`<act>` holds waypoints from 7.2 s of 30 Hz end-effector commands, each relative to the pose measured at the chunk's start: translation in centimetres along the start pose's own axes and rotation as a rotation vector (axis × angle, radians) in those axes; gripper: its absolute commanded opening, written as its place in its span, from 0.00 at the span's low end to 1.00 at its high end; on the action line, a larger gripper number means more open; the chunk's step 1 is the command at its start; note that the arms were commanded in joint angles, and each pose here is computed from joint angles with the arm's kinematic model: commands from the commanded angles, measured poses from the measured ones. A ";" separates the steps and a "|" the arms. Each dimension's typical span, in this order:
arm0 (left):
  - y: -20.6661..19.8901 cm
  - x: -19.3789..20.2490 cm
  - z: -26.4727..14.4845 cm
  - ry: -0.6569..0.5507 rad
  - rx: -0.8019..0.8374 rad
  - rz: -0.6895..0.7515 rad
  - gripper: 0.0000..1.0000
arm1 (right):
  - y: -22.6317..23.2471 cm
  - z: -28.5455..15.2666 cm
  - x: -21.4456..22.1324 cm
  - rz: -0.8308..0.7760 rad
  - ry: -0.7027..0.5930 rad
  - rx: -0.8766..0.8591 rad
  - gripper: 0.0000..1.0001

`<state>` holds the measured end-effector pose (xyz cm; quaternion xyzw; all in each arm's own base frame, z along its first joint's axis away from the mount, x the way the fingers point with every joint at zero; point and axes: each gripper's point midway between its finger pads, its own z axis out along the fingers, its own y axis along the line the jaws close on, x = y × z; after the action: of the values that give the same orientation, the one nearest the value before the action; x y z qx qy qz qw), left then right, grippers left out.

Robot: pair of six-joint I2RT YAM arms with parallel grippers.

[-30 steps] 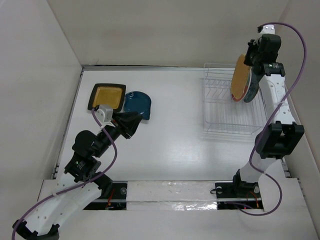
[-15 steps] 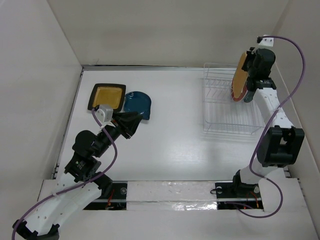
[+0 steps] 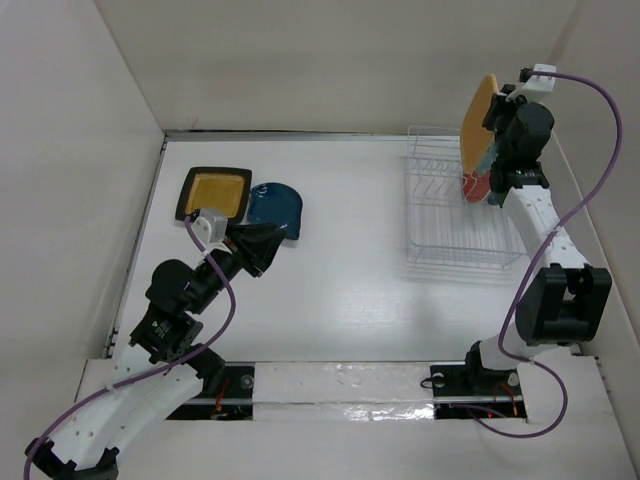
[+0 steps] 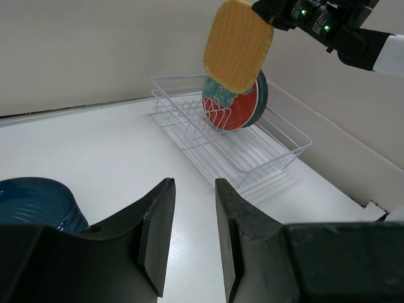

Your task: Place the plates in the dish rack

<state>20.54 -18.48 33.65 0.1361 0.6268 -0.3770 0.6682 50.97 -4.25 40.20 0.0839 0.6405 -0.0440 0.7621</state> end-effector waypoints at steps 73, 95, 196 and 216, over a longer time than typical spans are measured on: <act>-0.9 -1.8 -0.1 -0.059 0.032 0.014 0.09 | 40.8 -16.9 28.8 0.632 0.722 -0.510 0.60; -0.9 -2.2 -0.4 -0.072 0.030 0.017 0.12 | 42.7 -15.3 34.9 0.702 0.827 -0.477 0.00; -1.2 -2.6 -0.7 -0.088 0.039 0.011 0.13 | 2.9 -2.9 20.5 -0.552 0.166 0.538 0.00; -1.4 -2.4 -0.6 -0.080 0.053 -0.002 0.13 | 2.4 -3.5 24.6 -0.418 0.485 0.361 0.00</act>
<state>19.75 -18.02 34.63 0.1354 0.6115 -0.3837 0.6786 53.25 -2.02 21.60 0.1175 0.7209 -0.3362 0.5945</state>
